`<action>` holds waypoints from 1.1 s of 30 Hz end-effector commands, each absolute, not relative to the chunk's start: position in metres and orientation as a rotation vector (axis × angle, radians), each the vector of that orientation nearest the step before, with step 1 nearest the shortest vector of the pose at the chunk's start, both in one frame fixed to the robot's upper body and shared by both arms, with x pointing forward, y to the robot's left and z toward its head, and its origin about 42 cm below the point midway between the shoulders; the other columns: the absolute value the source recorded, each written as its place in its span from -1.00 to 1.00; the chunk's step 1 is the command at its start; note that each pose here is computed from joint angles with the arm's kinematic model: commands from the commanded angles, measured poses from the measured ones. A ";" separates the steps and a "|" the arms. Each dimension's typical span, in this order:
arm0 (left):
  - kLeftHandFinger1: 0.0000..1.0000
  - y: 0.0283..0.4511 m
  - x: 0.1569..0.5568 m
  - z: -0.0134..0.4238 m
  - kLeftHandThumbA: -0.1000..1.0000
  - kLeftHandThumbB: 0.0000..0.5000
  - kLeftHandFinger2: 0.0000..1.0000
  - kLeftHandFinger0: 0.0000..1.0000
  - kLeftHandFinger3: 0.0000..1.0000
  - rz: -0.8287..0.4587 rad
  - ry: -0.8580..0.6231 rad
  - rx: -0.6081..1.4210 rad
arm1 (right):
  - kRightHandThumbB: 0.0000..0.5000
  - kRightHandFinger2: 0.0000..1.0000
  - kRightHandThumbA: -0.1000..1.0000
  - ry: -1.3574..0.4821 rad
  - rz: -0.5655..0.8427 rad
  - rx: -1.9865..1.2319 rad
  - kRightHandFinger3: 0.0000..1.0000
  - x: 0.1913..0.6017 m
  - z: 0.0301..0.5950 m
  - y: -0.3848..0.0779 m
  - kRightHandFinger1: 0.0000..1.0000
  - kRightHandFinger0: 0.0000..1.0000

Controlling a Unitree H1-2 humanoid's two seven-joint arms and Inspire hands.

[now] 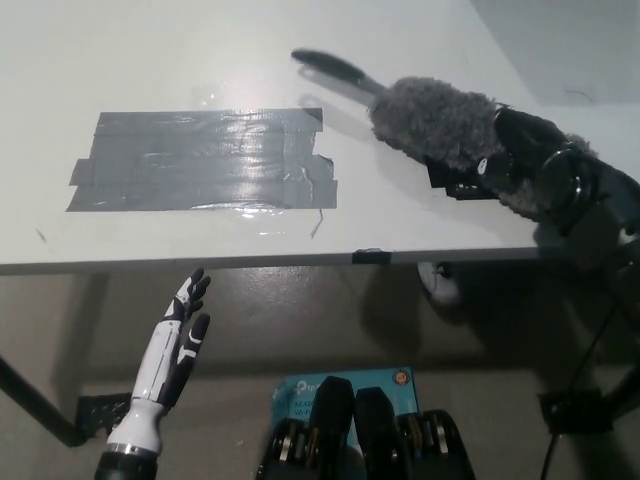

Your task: A grey duster is kept infront of the robot in the middle of the table and the robot extends its right arm to grab the duster, picks it up and hands it to a person

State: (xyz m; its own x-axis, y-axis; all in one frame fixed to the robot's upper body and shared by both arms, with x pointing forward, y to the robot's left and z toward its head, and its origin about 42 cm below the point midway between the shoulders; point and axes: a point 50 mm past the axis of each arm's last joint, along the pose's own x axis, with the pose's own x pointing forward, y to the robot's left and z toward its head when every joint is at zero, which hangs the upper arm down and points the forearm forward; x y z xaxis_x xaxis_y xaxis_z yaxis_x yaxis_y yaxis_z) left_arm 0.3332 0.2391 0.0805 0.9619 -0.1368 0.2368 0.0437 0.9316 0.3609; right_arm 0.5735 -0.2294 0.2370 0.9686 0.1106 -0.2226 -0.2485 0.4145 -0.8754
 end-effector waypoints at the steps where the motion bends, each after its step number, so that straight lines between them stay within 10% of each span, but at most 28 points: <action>1: 1.00 0.245 0.340 0.092 1.00 -0.07 1.00 1.00 1.00 -0.090 -0.322 0.365 | -0.48 1.00 -1.00 0.098 0.261 -0.900 1.00 0.576 0.252 -0.230 0.40 -0.52; 4: 1.00 0.245 0.340 0.091 1.00 -0.06 1.00 1.00 1.00 -0.090 -0.321 0.362 | -0.22 0.90 -1.00 0.099 0.290 -0.532 0.81 0.580 0.277 -0.228 0.22 -0.79; 10: 1.00 0.244 0.342 0.093 1.00 -0.06 1.00 1.00 1.00 -0.093 -0.325 0.367 | -0.26 1.00 -1.00 0.075 0.358 -0.288 1.00 0.568 0.302 -0.219 0.41 -0.64; 19: 1.00 0.244 0.342 0.093 1.00 -0.07 1.00 1.00 1.00 -0.093 -0.324 0.368 | -0.32 0.99 -1.00 0.043 0.544 0.039 1.00 0.531 0.323 -0.194 0.19 -1.00; 33: 1.00 0.242 0.345 0.094 1.00 -0.06 1.00 1.00 1.00 -0.096 -0.327 0.372 | -0.42 0.91 -1.00 -0.076 0.732 0.594 1.00 0.476 0.318 -0.157 0.08 -1.00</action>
State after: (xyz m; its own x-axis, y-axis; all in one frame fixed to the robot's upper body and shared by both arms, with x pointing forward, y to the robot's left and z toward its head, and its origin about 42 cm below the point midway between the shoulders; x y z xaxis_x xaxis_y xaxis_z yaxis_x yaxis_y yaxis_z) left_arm 0.3324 0.2404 0.0710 0.9708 -0.1320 0.2005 0.0521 0.9311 0.3609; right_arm 0.5202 -0.2065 0.2261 0.9176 0.3520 -0.1848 -0.3722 0.9239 -0.0886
